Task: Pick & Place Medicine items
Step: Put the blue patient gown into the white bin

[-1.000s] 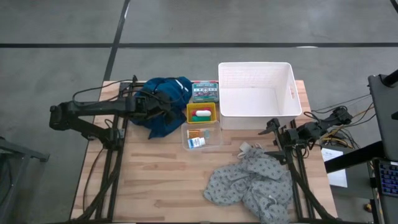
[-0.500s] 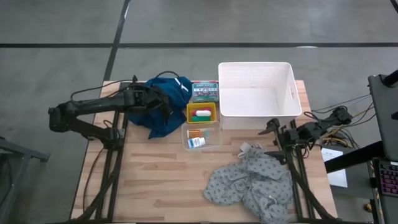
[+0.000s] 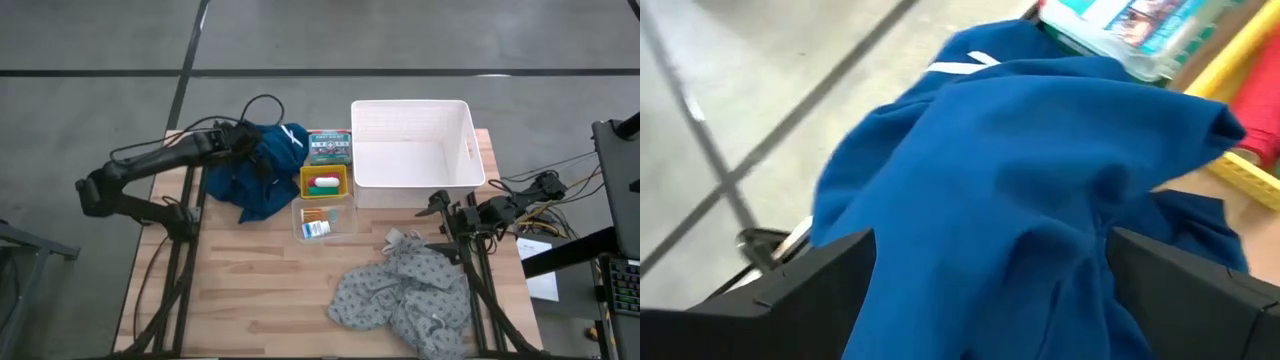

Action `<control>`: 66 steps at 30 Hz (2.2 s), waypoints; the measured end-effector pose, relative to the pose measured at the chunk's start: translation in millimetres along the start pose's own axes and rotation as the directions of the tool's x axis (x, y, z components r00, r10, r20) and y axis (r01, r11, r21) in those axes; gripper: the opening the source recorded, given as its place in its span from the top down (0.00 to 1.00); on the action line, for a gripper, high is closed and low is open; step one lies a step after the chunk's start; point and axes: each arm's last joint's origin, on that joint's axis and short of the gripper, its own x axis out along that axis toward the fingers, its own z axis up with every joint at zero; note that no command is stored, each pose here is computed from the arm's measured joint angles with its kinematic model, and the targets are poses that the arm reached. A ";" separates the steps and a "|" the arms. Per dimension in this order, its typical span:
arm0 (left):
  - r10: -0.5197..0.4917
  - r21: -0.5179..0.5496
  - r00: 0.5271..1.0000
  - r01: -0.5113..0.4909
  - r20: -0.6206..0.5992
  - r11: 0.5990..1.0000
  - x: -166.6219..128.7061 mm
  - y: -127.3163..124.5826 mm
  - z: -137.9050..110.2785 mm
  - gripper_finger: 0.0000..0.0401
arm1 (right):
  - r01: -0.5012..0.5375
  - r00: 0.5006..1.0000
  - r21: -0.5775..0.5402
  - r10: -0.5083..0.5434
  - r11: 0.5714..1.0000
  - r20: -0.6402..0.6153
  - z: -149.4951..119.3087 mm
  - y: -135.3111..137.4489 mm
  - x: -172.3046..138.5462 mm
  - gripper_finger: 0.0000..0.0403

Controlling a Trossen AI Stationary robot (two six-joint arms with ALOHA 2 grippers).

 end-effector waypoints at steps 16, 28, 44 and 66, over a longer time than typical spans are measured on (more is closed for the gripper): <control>-0.130 -0.049 0.990 0.127 -0.061 0.991 34.1 23.7 -8.0 0.00 | 0.000 1.000 0.000 0.000 1.000 0.000 0.0 0.0 0.0 0.06; -0.223 -0.084 0.969 0.214 -0.106 0.973 74.0 6.6 -46.9 0.00 | 0.000 1.000 0.000 0.000 1.000 0.000 0.0 0.0 0.0 0.06; -0.255 -0.237 0.964 0.231 -0.073 0.944 99.2 -4.2 -85.4 0.00 | 0.000 1.000 0.000 0.000 1.000 0.000 0.0 0.0 0.0 0.06; -0.235 -0.342 0.972 0.229 0.024 0.911 113.2 -9.4 -111.2 0.01 | 0.000 1.000 0.000 0.000 1.000 0.000 0.0 0.0 0.0 0.06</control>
